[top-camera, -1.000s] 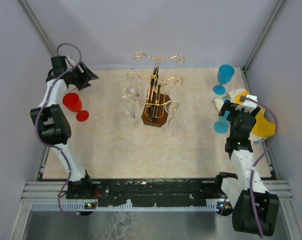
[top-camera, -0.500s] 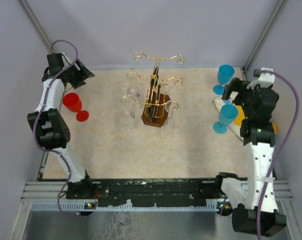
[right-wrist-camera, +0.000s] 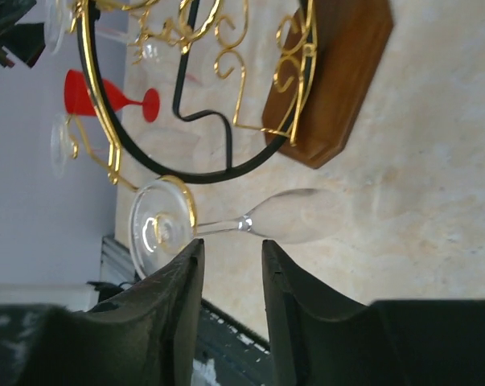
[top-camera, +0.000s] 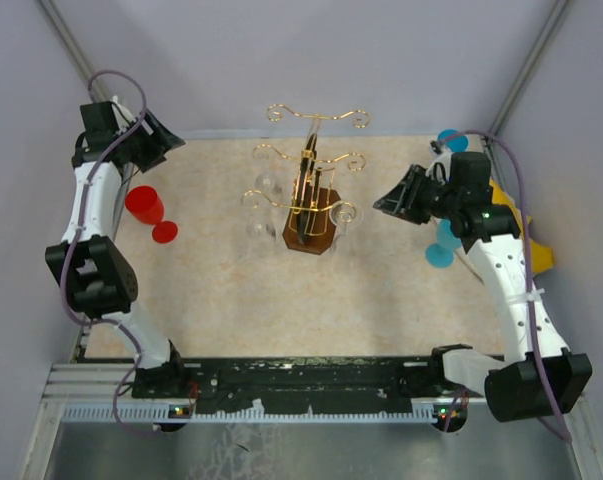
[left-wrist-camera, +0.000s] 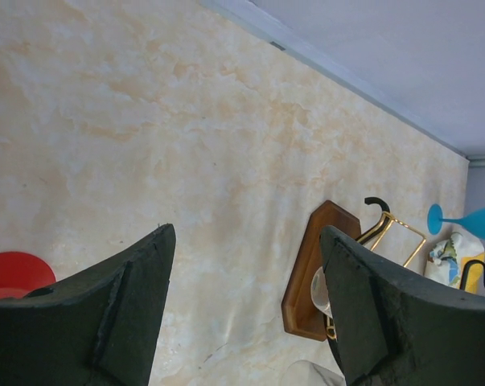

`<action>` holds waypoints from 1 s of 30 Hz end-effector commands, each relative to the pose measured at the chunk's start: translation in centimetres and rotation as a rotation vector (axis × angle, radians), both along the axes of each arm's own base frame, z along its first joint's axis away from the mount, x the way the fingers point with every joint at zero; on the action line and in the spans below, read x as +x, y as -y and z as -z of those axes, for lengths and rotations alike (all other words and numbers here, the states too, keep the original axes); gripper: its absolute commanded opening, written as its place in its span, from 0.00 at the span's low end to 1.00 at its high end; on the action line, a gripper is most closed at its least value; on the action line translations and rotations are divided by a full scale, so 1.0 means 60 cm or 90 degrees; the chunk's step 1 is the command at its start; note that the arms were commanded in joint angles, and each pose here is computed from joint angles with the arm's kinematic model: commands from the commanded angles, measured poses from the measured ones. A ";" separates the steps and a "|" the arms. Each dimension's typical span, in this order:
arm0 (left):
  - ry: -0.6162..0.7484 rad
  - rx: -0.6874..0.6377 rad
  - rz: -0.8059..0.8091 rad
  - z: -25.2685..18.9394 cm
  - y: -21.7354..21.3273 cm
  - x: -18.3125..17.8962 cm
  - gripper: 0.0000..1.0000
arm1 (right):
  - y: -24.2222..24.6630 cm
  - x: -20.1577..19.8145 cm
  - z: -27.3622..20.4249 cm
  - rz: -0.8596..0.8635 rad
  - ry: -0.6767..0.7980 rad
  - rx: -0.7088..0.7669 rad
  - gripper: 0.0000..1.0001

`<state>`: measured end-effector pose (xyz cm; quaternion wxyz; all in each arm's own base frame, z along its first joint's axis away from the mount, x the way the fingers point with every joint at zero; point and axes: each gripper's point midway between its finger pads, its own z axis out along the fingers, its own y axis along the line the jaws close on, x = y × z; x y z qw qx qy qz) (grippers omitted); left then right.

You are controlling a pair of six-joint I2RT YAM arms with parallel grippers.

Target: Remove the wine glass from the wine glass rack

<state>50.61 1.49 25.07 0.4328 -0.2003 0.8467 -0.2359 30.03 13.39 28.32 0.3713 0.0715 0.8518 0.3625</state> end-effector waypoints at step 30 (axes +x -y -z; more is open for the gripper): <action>0.041 -0.021 0.037 -0.056 0.032 -0.041 0.79 | -0.119 -0.020 -0.014 -0.137 -0.003 0.111 0.12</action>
